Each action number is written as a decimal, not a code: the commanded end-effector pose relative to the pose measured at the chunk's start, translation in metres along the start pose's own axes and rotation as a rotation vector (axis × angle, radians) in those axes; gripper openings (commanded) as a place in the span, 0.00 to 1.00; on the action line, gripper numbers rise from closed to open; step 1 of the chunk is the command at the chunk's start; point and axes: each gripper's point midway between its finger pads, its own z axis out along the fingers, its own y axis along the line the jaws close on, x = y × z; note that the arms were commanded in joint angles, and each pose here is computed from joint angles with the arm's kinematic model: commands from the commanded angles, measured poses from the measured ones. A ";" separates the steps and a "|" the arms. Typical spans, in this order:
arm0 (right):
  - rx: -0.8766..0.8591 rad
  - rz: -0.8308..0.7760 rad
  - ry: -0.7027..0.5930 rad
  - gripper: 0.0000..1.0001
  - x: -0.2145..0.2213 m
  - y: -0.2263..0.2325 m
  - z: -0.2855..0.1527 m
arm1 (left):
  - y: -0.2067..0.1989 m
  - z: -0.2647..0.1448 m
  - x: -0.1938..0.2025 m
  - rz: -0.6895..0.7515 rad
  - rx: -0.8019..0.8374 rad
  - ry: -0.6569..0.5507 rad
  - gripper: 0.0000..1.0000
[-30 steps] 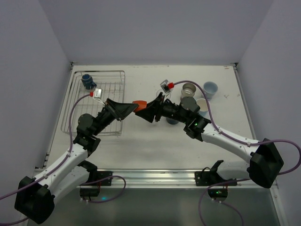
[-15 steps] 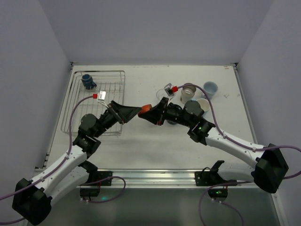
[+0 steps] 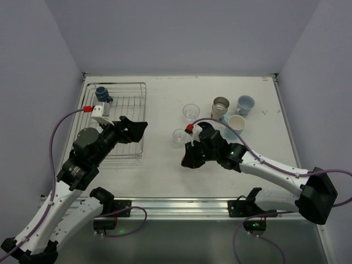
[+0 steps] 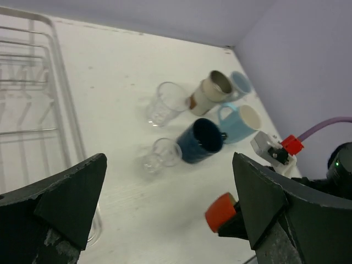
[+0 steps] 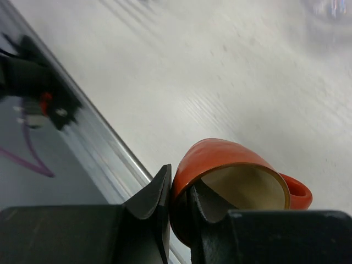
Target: Unload the cups from the dish rack
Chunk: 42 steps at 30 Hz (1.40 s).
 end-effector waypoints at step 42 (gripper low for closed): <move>0.315 -0.198 -0.148 0.79 -0.058 0.008 -0.012 | 0.094 0.039 -0.011 0.217 -0.499 0.019 1.00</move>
